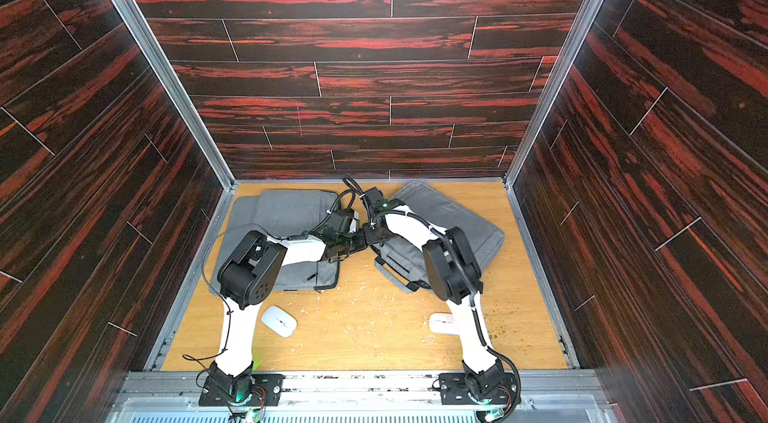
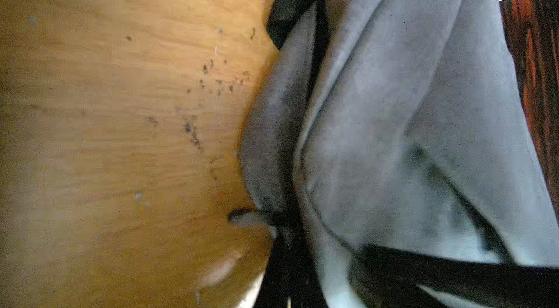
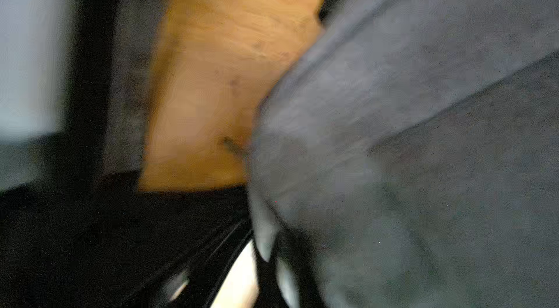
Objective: Put the mouse into the laptop bag
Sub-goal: Zip the zipper on the zippered laptop bag.
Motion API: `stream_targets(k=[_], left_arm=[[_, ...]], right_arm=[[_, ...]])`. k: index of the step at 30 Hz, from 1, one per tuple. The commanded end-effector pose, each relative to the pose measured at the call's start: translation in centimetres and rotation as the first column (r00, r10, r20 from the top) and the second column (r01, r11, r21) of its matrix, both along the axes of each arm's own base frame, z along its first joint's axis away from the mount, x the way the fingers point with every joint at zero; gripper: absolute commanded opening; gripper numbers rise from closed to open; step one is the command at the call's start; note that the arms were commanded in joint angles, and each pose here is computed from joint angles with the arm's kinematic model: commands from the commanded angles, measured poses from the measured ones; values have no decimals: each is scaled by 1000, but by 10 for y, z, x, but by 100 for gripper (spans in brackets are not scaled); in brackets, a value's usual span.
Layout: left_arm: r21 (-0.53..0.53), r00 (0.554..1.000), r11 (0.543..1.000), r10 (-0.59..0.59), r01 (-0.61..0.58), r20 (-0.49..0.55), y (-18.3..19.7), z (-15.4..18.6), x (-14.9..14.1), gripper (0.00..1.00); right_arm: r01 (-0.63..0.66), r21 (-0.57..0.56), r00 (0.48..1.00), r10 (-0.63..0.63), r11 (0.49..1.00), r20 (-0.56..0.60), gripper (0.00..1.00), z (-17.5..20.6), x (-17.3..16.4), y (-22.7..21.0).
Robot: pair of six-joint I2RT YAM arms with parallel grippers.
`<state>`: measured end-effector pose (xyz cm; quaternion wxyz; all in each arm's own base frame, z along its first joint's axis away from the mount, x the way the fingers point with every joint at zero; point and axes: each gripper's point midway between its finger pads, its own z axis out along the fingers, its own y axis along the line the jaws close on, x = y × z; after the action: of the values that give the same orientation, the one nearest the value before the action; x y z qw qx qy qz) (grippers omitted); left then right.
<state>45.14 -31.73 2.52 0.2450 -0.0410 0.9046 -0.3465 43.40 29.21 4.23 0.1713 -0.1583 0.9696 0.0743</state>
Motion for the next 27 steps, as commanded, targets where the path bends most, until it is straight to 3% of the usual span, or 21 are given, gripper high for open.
stream_targets(k=[1, 7, 21, 22, 24, 27], left_arm=[[-61, 1000, 998, -10, 11, 9, -6, 21, -6, 0], [-117, 999, 993, -7, 3, -37, -11, 9, -26, 0], [-157, 986, 981, -132, 115, -99, -73, -1, -90, 0], [-162, 986, 980, -133, 116, -98, -74, 1, -90, 1], [-154, 987, 980, -139, 125, -84, -74, 9, -87, 15], [-122, 986, 982, -154, 146, -58, -72, 26, -82, 28]], right_arm=[[32, 77, 995, -24, 997, -95, 0, -27, -1, 8], [62, 194, 995, -45, 979, -89, 0, -13, 24, 22], [61, 190, 995, -46, 980, -83, 0, -20, 65, 28], [52, 186, 996, -38, 981, -80, 0, -18, 63, 26], [38, 195, 998, -25, 980, -65, 0, -9, 58, 24], [18, 253, 999, -8, 967, -38, 0, 16, 42, 23]])
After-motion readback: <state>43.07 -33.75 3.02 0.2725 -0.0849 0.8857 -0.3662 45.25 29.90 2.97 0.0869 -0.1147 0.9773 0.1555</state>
